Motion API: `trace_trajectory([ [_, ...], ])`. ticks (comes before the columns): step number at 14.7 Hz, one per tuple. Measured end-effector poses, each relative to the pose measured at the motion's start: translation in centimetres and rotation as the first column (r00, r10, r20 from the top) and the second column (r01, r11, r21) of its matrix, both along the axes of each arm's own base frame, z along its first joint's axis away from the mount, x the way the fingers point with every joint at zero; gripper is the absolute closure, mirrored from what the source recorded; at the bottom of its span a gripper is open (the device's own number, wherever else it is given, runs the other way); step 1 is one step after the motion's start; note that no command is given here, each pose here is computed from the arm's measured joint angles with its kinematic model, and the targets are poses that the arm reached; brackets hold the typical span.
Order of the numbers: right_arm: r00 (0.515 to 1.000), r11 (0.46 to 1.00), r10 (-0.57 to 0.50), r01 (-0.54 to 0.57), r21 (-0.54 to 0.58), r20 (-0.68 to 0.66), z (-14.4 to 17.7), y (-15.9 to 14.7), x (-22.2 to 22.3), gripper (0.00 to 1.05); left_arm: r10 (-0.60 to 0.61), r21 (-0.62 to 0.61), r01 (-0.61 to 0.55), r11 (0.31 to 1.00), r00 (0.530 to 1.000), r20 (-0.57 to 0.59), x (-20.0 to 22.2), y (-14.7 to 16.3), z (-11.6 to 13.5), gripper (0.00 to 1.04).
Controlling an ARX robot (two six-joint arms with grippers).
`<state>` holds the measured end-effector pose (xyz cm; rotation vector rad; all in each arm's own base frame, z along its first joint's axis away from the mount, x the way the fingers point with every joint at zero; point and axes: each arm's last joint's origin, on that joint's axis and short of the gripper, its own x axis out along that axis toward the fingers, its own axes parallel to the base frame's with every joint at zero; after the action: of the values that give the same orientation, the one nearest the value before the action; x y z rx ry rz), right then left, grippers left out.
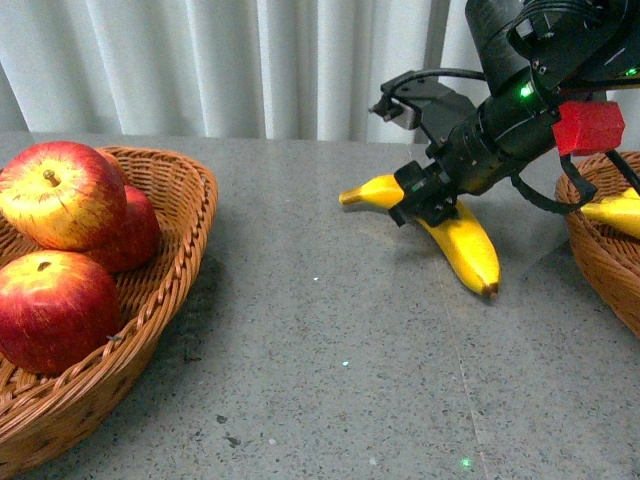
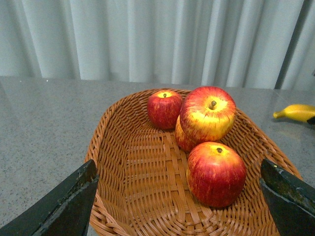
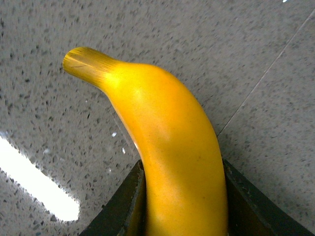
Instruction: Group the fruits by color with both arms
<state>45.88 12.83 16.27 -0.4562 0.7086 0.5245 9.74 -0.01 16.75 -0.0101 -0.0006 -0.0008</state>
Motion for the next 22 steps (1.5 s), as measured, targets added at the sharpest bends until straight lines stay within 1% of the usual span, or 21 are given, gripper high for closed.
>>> trace_trajectory([
  [2,0.996,0.991,-0.053,0.043,0.126,0.078,2.8,-0.9,0.2,0.69,0.000,0.000,0.000,1.000,1.000,0.000,0.0,0.0,0.0,0.07],
  [3,0.991,0.981,-0.067,0.044,0.190,0.118,4.3,-1.6,0.1,0.69,0.000,0.000,0.000,1.000,1.000,0.000,0.0,0.0,0.0,0.07],
  [4,0.973,0.940,-0.112,0.038,0.339,0.201,7.8,-3.8,-0.5,0.69,0.000,0.000,0.000,1.000,1.000,0.000,0.0,0.0,0.0,0.07],
  [5,0.969,0.931,-0.116,0.029,0.365,0.220,8.4,-4.3,-0.7,0.69,0.000,0.000,0.000,1.000,1.000,0.000,0.0,0.0,0.0,0.07],
  [7,0.942,0.864,-0.154,-0.017,0.503,0.298,11.2,-8.0,-2.2,0.69,0.000,0.000,0.000,1.000,1.000,0.000,0.0,0.0,0.0,0.07],
  [8,0.934,0.849,-0.175,-0.017,0.528,0.313,11.9,-10.3,-3.0,0.69,0.000,0.000,0.000,1.000,1.000,0.000,0.0,0.0,0.0,0.07],
  [9,0.931,0.844,-0.219,0.030,0.535,0.293,11.9,-13.4,-3.8,0.69,0.000,0.000,0.000,1.000,1.000,0.000,0.0,0.0,0.0,0.07],
  [11,0.919,0.855,-0.321,0.177,0.487,0.228,10.5,-19.2,-4.9,0.69,0.000,0.000,0.000,1.000,1.000,0.000,0.0,0.0,0.0,0.07],
  [13,0.911,0.872,-0.387,0.310,0.380,0.145,8.3,-24.1,-6.8,0.69,0.000,0.000,0.000,1.000,1.000,0.000,0.0,0.0,0.0,0.07],
  [14,0.904,0.885,-0.411,0.364,0.289,0.120,7.4,-26.0,-7.9,0.69,0.000,0.000,0.000,1.000,1.000,0.000,0.0,0.0,0.0,0.07],
  [15,0.910,0.898,-0.404,0.375,0.231,0.096,6.9,-27.2,-8.8,0.62,0.000,0.000,0.000,1.000,1.000,0.000,0.0,0.0,0.0,0.07],
  [16,0.921,0.909,-0.380,0.354,0.222,0.090,6.9,-27.6,-9.6,0.51,0.000,0.000,0.000,1.000,1.000,0.000,0.0,0.0,0.0,0.07],
  [17,0.933,0.919,-0.343,0.310,0.244,0.108,7.7,-27.1,-10.2,0.38,0.000,0.000,0.000,1.000,1.000,0.000,0.0,0.0,0.0,0.07],
  [20,0.935,0.932,-0.268,0.190,0.310,0.233,12.0,-25.3,-11.3,0.05,0.000,0.000,0.000,1.000,1.000,0.000,0.0,0.0,0.0,0.07],
  [22,0.911,0.919,-0.259,0.130,0.372,0.322,14.2,-24.1,-11.9,0.07,0.000,0.000,0.000,1.000,1.000,0.000,0.0,0.0,0.0,0.07],
])
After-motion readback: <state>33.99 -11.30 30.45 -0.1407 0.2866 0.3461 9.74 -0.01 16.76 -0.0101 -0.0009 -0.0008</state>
